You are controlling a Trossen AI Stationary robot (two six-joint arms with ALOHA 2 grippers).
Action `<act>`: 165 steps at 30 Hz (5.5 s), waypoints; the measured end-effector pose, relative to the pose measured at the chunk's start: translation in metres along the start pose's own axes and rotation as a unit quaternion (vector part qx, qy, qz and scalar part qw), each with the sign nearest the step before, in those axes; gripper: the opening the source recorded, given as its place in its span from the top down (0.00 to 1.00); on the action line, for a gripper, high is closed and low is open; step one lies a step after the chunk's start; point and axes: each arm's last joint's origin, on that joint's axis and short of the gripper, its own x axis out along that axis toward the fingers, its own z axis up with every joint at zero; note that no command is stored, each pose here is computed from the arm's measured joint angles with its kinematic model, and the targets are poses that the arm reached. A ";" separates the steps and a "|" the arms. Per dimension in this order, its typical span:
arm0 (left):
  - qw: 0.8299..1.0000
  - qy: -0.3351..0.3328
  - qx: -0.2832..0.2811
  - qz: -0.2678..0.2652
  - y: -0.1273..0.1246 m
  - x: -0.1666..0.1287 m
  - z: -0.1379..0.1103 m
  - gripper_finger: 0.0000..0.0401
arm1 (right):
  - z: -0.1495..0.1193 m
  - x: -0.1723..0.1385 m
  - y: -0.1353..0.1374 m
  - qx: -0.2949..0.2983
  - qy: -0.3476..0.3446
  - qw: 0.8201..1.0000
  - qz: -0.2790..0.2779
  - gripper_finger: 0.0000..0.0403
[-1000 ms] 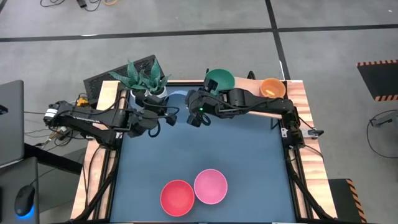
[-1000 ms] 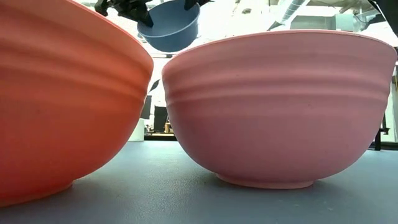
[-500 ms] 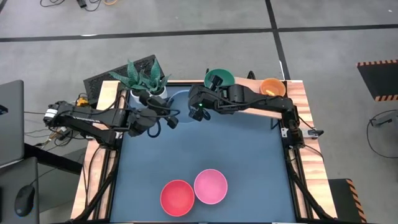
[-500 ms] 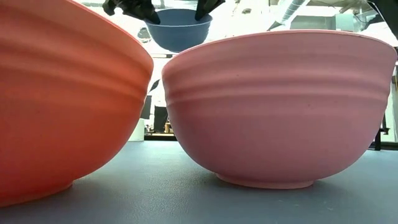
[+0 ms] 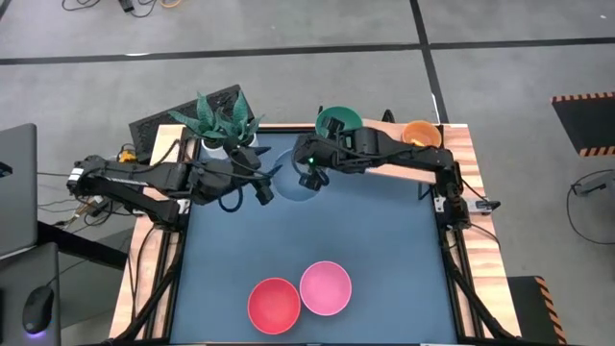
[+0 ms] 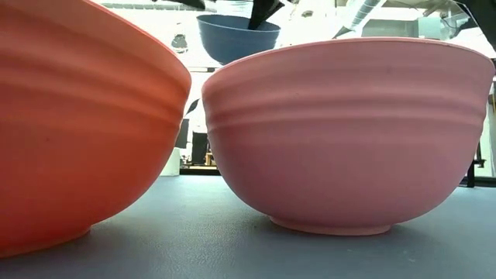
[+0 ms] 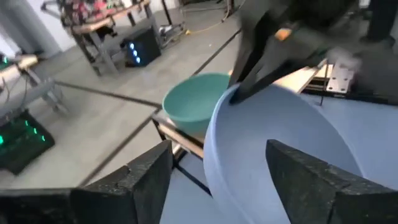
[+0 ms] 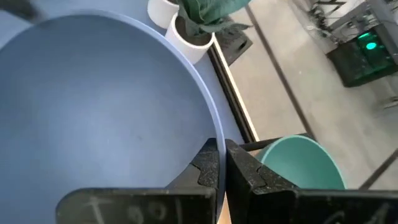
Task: Place and stack bowls onto a shelf
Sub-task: Stack the big blue bowl on top of the big green bowl on the shelf, then stack the big red bowl on top of the big blue bowl on the shelf
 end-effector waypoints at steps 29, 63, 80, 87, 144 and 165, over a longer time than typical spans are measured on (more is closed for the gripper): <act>0.999 0.003 0.007 -0.032 0.023 -0.032 0.049 0.39 | -0.079 0.038 -0.257 0.340 0.073 0.927 0.142 0.92; 0.999 0.032 -0.007 -0.030 0.023 -0.032 0.042 0.39 | -0.093 0.085 -0.248 0.299 0.171 0.923 0.169 0.85; 0.999 0.031 -0.009 -0.033 0.023 -0.032 0.042 0.39 | -0.080 0.085 -0.234 0.245 0.138 0.942 0.183 0.63; 0.999 0.032 -0.012 -0.034 0.023 -0.032 0.042 0.39 | -0.079 0.068 -0.246 0.267 0.101 0.944 0.165 0.51; 0.827 0.480 -0.018 -0.291 -0.169 -0.029 -0.164 0.47 | -0.079 -0.076 -0.211 0.171 -0.002 0.957 0.236 0.54; 0.803 0.542 -0.097 -0.228 -0.143 -0.021 -0.154 1.00 | -0.080 -0.076 -0.211 0.167 -0.002 0.957 0.236 0.54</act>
